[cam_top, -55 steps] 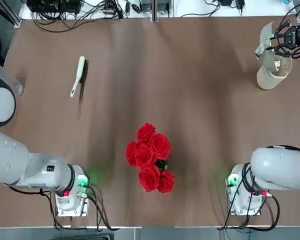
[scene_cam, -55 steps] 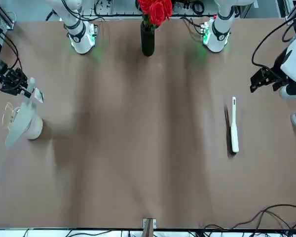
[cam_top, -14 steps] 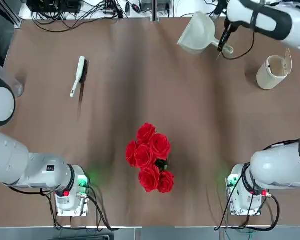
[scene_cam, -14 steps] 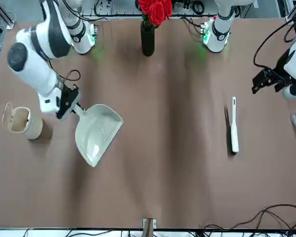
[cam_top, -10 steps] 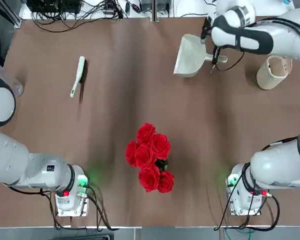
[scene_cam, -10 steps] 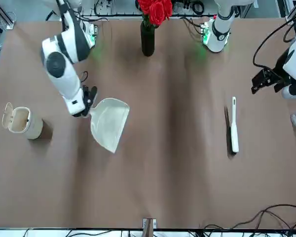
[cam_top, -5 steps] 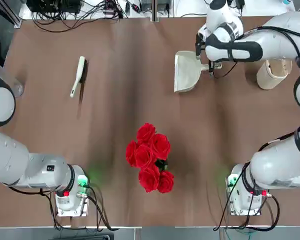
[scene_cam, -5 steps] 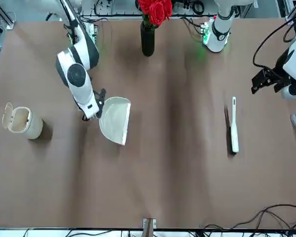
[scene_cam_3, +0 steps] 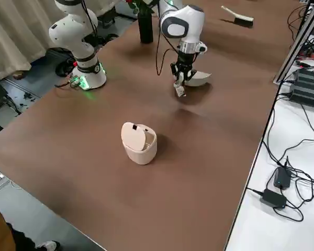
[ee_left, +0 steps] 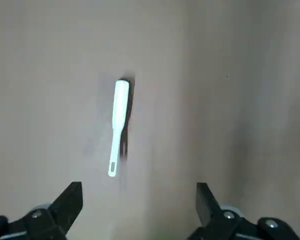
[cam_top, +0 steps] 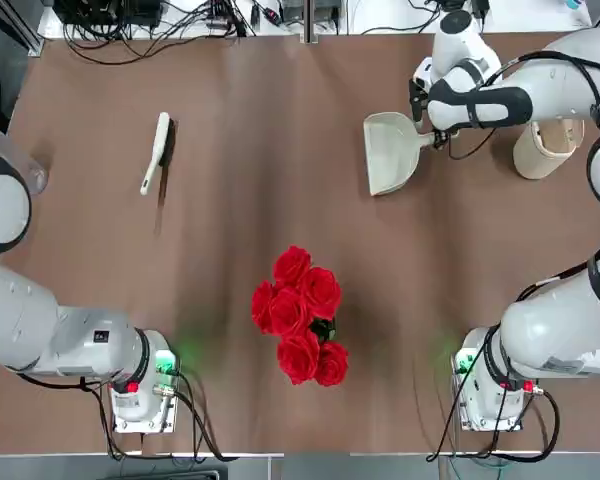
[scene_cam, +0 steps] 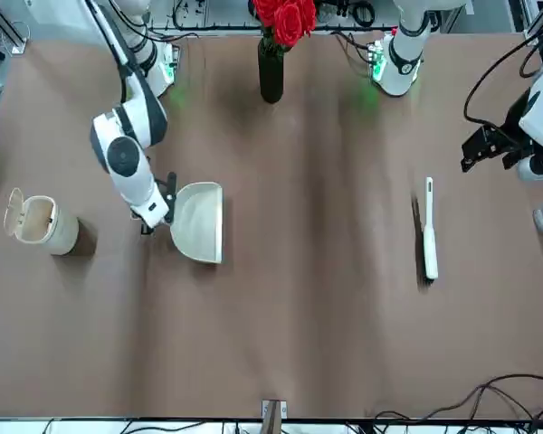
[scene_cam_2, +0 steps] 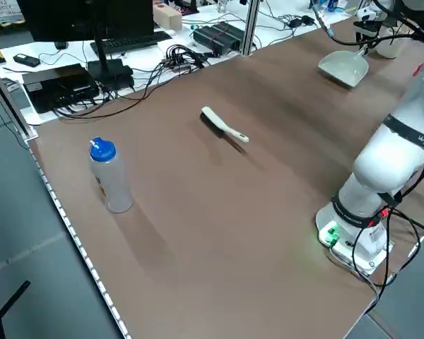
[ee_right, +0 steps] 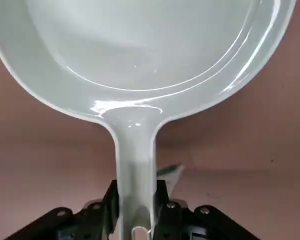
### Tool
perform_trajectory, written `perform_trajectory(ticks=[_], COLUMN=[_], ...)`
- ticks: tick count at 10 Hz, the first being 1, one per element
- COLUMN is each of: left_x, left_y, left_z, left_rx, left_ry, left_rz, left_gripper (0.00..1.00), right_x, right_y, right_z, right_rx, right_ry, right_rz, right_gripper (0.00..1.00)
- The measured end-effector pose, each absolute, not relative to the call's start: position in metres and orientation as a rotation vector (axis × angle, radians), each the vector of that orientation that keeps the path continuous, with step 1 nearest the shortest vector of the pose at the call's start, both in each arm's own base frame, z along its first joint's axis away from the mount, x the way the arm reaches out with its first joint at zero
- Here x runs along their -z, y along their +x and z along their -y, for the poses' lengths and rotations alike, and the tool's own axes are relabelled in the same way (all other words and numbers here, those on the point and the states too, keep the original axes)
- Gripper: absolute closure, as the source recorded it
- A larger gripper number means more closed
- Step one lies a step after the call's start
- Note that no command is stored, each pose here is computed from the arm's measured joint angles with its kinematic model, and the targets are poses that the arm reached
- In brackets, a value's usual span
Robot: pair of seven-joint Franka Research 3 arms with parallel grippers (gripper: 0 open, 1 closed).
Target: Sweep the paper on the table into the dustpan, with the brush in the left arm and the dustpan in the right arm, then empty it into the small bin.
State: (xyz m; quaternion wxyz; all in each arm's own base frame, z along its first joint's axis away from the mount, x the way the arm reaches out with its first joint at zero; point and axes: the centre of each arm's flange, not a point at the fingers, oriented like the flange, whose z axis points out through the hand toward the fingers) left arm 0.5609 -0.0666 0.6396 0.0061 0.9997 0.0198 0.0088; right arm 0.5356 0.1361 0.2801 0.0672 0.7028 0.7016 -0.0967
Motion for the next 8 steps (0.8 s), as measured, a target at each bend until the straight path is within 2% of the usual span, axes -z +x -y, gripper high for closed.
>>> perform_trajectory(ticks=[8], left_x=[-0.640], left_y=[0.561], left_z=[0.068], left_rx=[-0.028], left_ry=[3.129], left_rz=[-0.059], left_gripper=[0.00], right_x=[-0.249], right_y=[0.540], right_z=[-0.095], right_rx=[0.326], right_ry=[2.193], right_rz=[-2.070], right_gripper=[0.67])
